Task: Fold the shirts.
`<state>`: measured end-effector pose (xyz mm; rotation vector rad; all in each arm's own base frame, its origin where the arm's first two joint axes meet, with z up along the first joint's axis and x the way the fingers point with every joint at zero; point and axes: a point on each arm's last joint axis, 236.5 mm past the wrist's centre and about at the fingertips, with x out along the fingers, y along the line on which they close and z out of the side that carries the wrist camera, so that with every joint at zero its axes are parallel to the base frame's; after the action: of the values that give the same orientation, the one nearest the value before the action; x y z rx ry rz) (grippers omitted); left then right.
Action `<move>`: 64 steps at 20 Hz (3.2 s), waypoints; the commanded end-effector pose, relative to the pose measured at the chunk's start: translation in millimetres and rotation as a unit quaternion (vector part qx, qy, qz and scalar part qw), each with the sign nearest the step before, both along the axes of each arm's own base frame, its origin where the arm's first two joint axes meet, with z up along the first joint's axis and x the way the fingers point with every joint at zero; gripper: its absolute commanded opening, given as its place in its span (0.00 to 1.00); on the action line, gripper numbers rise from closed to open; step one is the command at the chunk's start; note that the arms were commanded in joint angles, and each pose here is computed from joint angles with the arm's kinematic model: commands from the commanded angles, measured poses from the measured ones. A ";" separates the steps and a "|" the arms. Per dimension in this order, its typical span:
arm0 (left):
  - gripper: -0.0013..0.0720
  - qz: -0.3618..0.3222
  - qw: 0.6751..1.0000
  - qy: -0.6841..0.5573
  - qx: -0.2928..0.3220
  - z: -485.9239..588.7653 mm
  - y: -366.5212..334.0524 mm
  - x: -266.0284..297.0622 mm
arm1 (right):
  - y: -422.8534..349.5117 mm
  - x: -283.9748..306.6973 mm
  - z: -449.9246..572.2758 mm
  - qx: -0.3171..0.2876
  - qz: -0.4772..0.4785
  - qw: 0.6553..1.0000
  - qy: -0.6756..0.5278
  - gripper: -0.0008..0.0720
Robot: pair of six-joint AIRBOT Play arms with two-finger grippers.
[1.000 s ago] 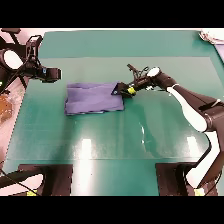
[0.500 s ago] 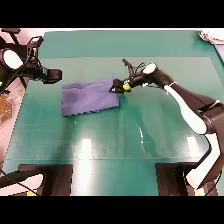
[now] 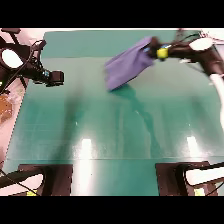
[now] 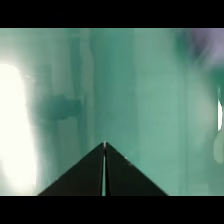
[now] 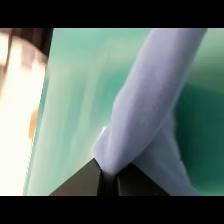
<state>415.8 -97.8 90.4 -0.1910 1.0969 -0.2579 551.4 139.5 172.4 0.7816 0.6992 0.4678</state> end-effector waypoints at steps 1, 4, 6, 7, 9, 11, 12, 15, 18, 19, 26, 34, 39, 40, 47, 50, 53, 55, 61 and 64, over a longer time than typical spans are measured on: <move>0.05 -0.013 0.999 0.033 -0.030 -1.4 -14.5 -15.5 | -141.6 5.2 40.4 0.016 -0.142 0.990 -0.024 0.04; 0.05 -0.023 0.997 0.057 -0.054 -0.9 -25.7 -26.9 | -253.1 -19.2 37.3 0.035 -0.235 0.971 0.005 0.04; 0.05 -0.029 0.995 0.069 -0.065 -0.5 -31.3 -33.2 | -308.4 -47.9 22.0 0.031 -0.272 0.961 0.041 0.04; 0.05 -0.032 0.994 0.075 -0.071 0.0 -34.2 -36.2 | -333.7 -64.7 9.9 0.027 -0.296 0.952 0.070 0.04; 0.05 -0.036 0.993 0.082 -0.080 1.1 -38.3 -39.8 | -372.8 -104.5 -21.2 0.009 -0.336 0.930 0.146 0.04; 0.05 -0.038 0.991 0.089 -0.086 1.5 -41.1 -43.4 | -397.3 -143.6 -48.9 -0.018 -0.360 0.907 0.217 0.04; 0.05 -0.039 0.991 0.090 -0.088 1.9 -41.9 -43.7 | -406.9 -159.1 -57.5 -0.022 -0.374 0.895 0.244 0.04; 0.05 -0.041 0.990 0.094 -0.093 2.6 -44.1 -45.8 | -419.8 -199.0 -80.8 -0.047 -0.395 0.860 0.321 0.04; 0.05 -0.042 0.990 0.095 -0.097 3.3 -45.6 -46.2 | -433.0 -238.7 -101.0 -0.114 -0.412 0.812 0.397 0.04; 0.05 -0.043 0.990 0.096 -0.096 3.1 -45.6 -47.1 | -433.1 -244.4 -105.5 -0.125 -0.412 0.803 0.413 0.04; 0.05 -0.045 0.989 0.100 -0.096 2.5 -45.6 -49.2 | -407.9 -285.7 -157.4 -0.091 -0.393 0.747 0.529 0.04; 0.05 -0.044 0.989 0.099 -0.096 2.7 -45.6 -48.5 | -401.4 -338.6 -203.2 -0.128 -0.400 0.700 0.577 0.04; 0.05 -0.046 0.989 0.104 -0.096 2.2 -45.7 -50.8 | -400.8 -339.4 -202.1 -0.129 -0.401 0.700 0.576 0.89; 0.05 -0.046 0.989 0.103 -0.096 2.3 -45.7 -50.3 | -402.5 -337.7 -196.4 -0.129 -0.403 0.701 0.574 1.00; 0.05 -0.068 0.989 0.030 -0.127 28.3 -60.8 -32.5 | -443.1 -283.1 -62.7 -0.211 -0.460 0.764 0.400 0.98; 0.05 -0.070 0.989 -0.048 -0.124 62.4 -58.3 -21.0 | -417.5 -210.1 20.4 -0.272 -0.396 0.843 0.241 0.31; 0.05 -0.130 0.981 -0.117 -0.089 93.3 -57.2 -33.7 | -329.4 -144.1 75.4 -0.288 -0.265 0.913 0.112 0.04; 0.05 -0.171 0.971 -0.153 -0.072 111.0 -59.6 -46.5 | -247.7 -129.9 76.6 -0.308 -0.128 0.938 0.098 0.04; 0.05 -0.208 0.948 -0.188 -0.150 156.5 -90.3 -77.2 | 4.7 -148.1 62.1 -0.289 0.236 0.927 0.020 0.04; 0.05 -0.208 0.947 -0.186 -0.157 157.7 -92.3 -78.6 | 75.6 -167.1 39.0 -0.287 0.324 0.901 0.021 0.04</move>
<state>343.4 -183.2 238.7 -0.1622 0.7247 -0.7800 412.4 136.3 224.3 0.0724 1.0286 0.5848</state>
